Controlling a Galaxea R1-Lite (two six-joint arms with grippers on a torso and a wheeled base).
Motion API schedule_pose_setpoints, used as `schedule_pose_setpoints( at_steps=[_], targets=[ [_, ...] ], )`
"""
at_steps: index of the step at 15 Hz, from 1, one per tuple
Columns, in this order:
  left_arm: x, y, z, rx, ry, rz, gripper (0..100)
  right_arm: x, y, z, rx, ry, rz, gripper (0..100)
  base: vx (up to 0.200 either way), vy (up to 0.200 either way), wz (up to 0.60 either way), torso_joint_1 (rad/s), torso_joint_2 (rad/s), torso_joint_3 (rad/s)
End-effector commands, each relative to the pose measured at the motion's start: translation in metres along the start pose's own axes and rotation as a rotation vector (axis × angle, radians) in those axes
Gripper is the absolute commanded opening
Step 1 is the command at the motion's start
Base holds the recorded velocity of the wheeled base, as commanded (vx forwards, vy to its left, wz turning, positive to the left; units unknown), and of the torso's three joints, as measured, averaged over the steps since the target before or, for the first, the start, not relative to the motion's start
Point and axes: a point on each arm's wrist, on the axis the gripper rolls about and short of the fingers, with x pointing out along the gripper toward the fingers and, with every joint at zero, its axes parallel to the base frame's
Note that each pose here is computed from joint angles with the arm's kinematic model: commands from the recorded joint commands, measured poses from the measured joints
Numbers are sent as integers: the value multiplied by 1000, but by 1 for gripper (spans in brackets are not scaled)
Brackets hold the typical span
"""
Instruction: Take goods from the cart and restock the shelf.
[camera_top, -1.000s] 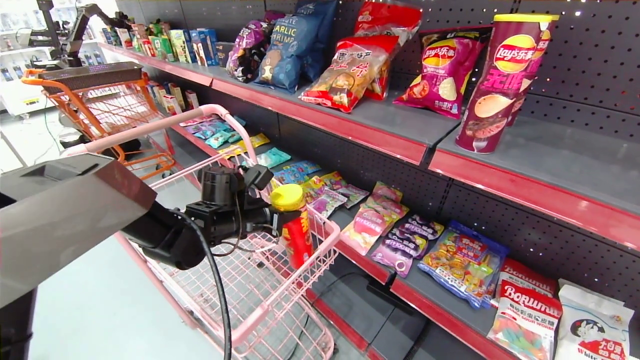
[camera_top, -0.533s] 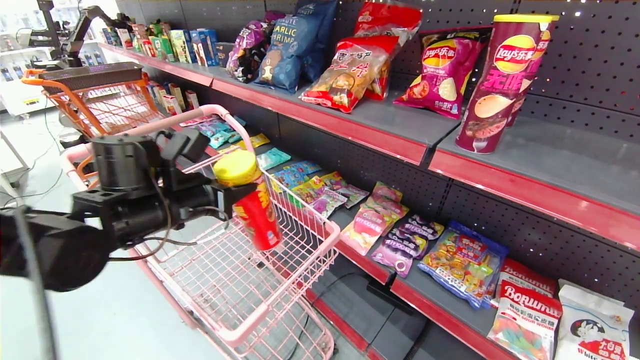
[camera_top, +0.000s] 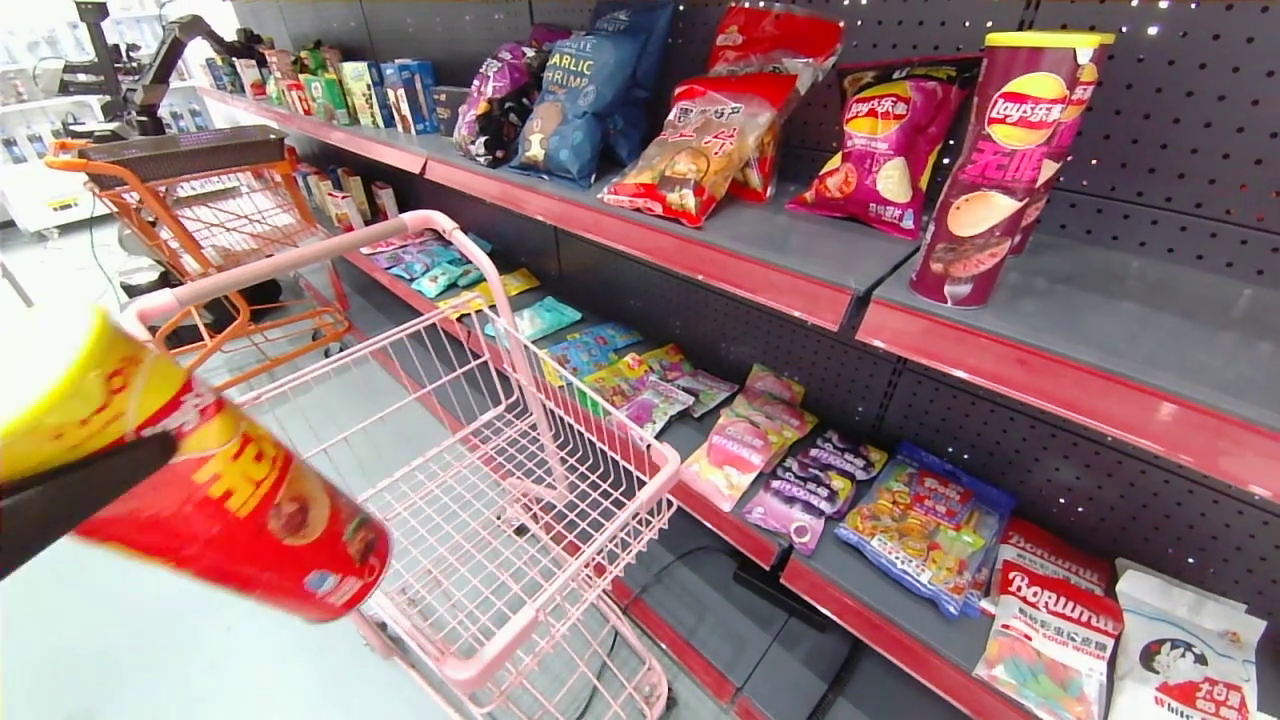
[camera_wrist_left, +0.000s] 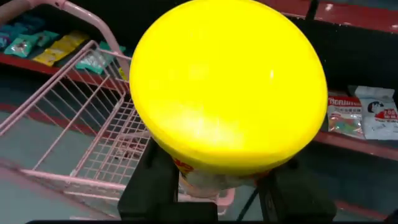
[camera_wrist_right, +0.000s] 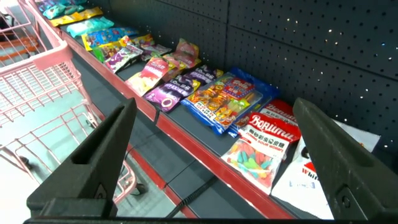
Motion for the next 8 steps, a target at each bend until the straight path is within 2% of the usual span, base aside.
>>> schedule_pose_setpoints(
  at_steps=[1,3,5,7,8],
  targets=[
    [-81,-24,-31,50,-162,19,0,0,0,0,0,1,1,100,0,0,0,0,0,0],
    [-95,-28,-40,63,-201,23,0,0,0,0,-3,1,1,100,0,0,0,0,0,0],
    [-118,-38,-60,62,-202,105,0,0,0,0,-1,1,-1,100,0,0,0,9,-28,-18],
    [-124,-42,-68,62,-217,149,0,0,0,0,-3,1,-1,100,0,0,0,107,-315,-205],
    [-125,-42,-69,57,-208,172,0,0,0,0,-3,1,-1,100,0,0,0,139,-461,-305]
  ],
)
